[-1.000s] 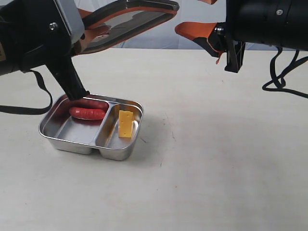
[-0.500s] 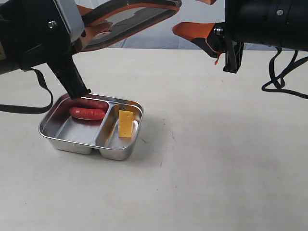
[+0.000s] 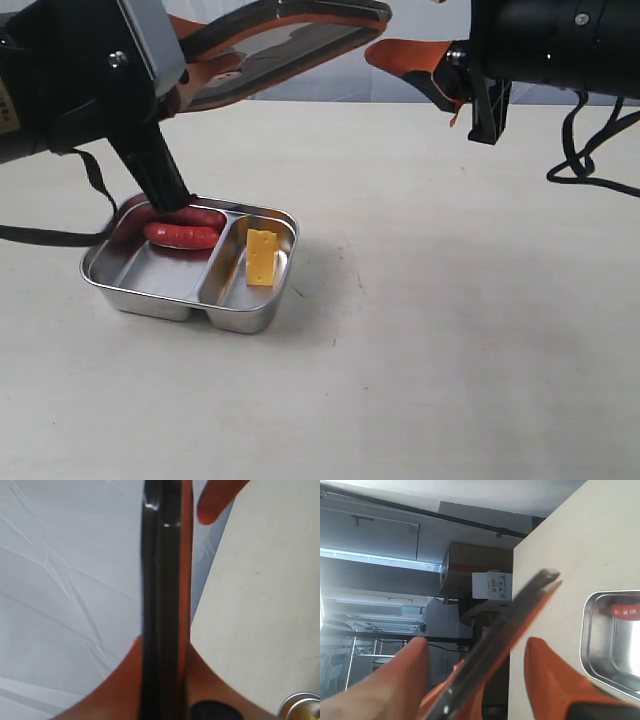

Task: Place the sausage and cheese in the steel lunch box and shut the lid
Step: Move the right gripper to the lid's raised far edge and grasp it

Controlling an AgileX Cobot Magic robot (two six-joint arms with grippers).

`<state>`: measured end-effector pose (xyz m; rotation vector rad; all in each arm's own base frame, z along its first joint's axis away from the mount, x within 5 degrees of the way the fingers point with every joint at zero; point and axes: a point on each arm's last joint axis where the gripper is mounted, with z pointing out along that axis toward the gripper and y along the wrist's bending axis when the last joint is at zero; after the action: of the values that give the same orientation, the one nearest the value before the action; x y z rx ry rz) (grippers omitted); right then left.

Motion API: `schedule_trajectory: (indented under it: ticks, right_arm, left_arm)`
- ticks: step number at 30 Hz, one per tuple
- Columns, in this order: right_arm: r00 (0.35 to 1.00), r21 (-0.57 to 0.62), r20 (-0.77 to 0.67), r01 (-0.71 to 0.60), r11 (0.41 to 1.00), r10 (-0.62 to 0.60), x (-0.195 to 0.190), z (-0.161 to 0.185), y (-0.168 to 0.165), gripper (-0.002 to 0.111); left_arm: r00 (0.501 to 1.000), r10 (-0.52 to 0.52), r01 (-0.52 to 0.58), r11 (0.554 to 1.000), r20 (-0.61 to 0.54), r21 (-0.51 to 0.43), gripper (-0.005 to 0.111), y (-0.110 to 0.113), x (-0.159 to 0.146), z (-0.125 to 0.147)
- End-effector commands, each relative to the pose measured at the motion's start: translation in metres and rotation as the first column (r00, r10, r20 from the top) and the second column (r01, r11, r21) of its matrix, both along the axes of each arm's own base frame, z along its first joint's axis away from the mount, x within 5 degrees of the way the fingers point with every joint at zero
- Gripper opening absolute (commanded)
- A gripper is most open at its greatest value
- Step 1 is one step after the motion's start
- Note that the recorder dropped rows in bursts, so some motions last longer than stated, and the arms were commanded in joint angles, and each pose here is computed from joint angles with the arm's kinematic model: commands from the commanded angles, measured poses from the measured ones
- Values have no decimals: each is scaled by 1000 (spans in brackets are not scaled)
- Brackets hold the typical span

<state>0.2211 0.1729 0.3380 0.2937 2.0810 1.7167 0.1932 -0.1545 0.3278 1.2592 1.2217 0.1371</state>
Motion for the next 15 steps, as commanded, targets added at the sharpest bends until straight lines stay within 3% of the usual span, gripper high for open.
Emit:
schedule_trajectory:
  ticks: [1,15]
  right_arm:
    - [999,15,34,-10,1000,9,1,10,2,55]
    - [999,-10,32,-29,1000,29,-10,8,19,55]
  left_arm:
    - [1000,-20,20,1000,16,-20,0,-3,-3,5]
    - [998,-39,41,998,48,-46,0,-5,-4,9]
